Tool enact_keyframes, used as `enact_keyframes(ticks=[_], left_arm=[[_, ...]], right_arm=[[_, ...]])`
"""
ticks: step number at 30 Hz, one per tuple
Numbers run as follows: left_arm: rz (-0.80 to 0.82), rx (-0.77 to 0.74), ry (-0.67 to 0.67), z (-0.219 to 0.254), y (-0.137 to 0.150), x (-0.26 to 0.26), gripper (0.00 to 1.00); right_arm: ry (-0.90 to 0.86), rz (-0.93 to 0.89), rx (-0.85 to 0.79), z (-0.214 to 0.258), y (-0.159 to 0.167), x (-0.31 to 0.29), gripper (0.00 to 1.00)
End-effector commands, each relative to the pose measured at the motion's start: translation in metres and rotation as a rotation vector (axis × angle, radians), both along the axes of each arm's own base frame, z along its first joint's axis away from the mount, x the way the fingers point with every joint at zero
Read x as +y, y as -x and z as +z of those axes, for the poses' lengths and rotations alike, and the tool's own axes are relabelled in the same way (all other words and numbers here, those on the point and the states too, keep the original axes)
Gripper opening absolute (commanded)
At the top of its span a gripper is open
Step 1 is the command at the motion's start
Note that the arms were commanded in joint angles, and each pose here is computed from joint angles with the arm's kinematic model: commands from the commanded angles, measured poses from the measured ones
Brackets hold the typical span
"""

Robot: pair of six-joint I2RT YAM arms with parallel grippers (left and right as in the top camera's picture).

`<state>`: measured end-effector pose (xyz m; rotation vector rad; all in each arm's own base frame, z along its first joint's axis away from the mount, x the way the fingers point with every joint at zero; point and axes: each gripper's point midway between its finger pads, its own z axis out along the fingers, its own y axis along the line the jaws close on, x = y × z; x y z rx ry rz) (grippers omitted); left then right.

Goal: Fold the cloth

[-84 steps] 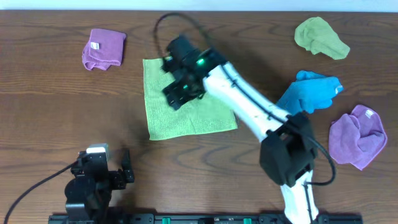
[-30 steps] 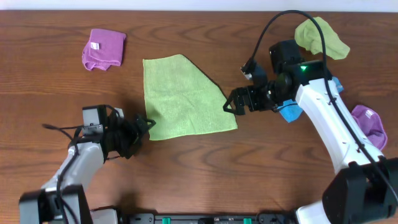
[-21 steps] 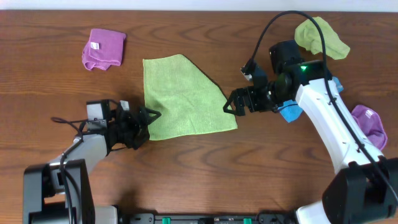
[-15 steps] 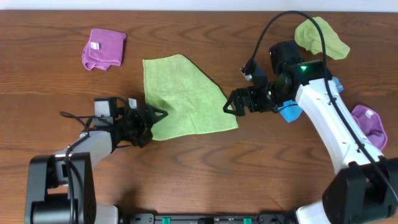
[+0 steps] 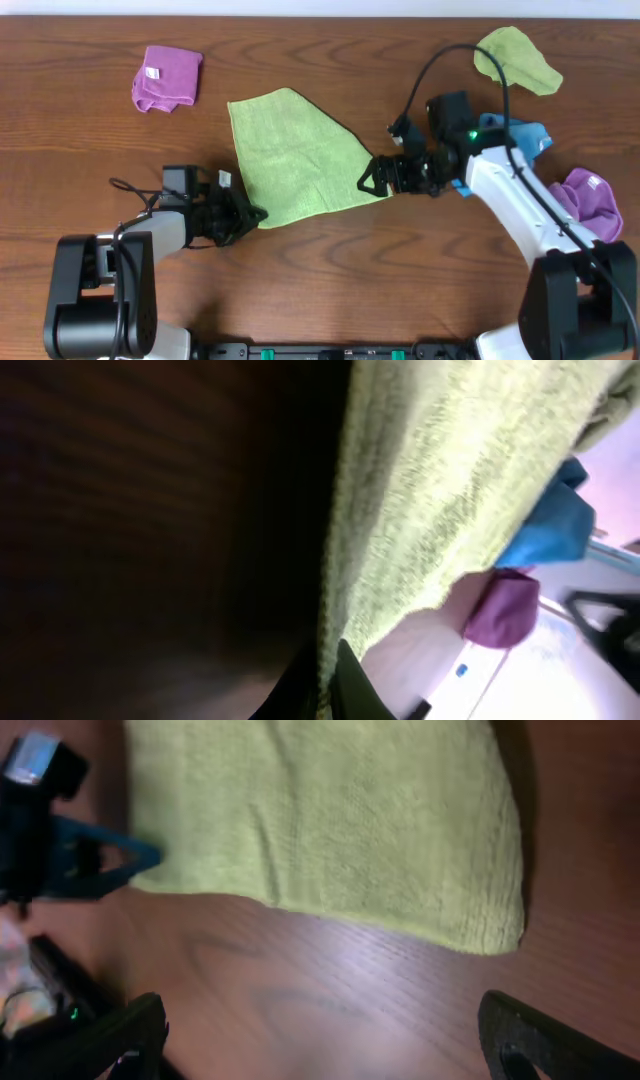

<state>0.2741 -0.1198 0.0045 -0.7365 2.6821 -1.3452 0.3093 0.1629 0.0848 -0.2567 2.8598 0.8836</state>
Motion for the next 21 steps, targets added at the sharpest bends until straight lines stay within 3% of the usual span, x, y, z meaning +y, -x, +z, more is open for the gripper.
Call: enact_keyframes(ticks=[1, 9, 21], left_arm=[[-0.025, -0.087, 0.033, 0.021, -0.008, 0.004, 0.06], [-0.009, -0.105, 0.027, 0.034, -0.006, 0.016, 0.06], [-0.017, -0.102, 0.043, 0.036, -0.004, 0.014, 0.06]], right_arm=[[-0.010, -0.110, 0.077, -0.021, 0.009, -0.007, 0.99], [0.009, -0.224, 0.090, -0.062, 0.018, -0.015, 0.99], [-0.046, -0.271, 0.037, -0.074, 0.007, 0.005, 0.92]])
